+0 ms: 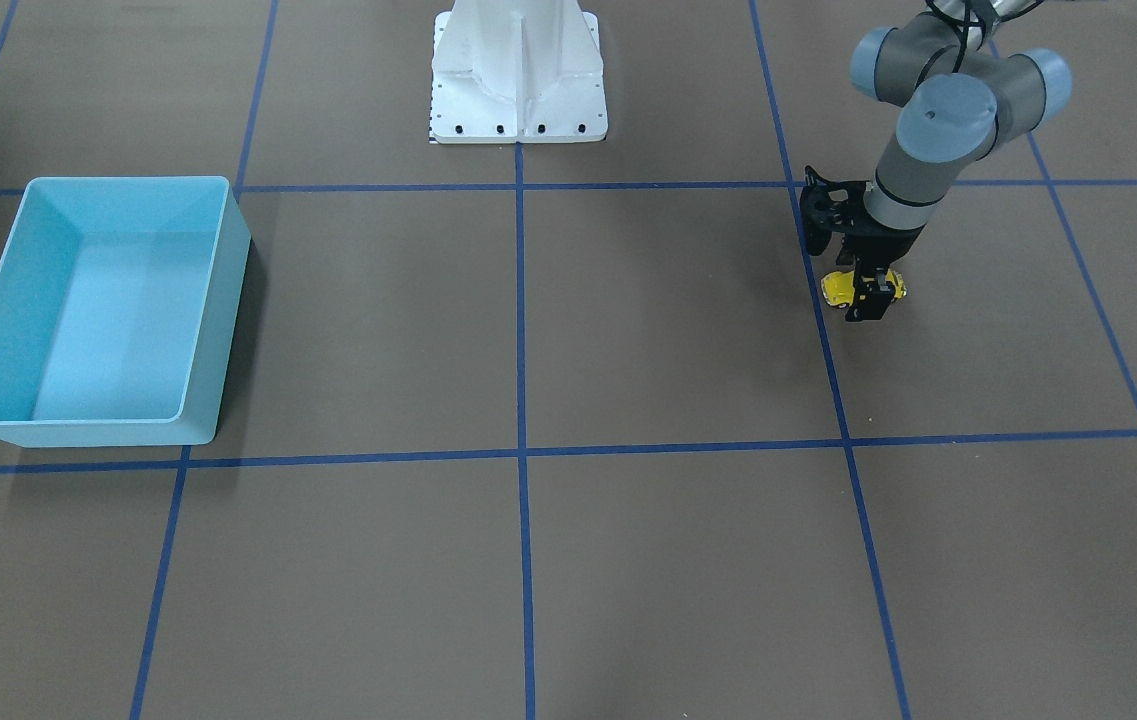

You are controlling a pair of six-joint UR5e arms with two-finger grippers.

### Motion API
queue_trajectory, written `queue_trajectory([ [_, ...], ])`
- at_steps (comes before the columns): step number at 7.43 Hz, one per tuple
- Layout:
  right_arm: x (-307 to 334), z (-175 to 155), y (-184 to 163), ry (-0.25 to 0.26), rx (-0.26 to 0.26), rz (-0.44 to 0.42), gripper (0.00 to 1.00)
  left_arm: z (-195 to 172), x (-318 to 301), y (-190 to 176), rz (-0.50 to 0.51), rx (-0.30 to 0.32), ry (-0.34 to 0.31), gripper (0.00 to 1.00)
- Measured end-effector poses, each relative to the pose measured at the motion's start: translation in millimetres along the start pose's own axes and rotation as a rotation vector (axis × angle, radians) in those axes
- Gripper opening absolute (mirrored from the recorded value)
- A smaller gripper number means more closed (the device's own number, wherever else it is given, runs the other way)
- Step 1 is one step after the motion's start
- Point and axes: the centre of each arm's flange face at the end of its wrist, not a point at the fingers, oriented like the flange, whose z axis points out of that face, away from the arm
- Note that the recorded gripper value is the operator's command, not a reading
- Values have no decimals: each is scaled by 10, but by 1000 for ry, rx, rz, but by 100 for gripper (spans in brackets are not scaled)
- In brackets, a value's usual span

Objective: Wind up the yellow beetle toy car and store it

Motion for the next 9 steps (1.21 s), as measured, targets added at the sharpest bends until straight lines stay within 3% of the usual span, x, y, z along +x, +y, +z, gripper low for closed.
queue_trajectory([
  [3, -5, 4, -1, 0, -1, -1, 100, 23, 48, 7, -3, 19, 42, 92],
  [6, -8, 9, 1, 0, -2, -1, 100, 28, 59, 24, -1, 17, 44, 81],
  [9, 0, 10, 7, 0, -3, 1, 100, 57, 58, 45, -3, 11, 47, 53],
])
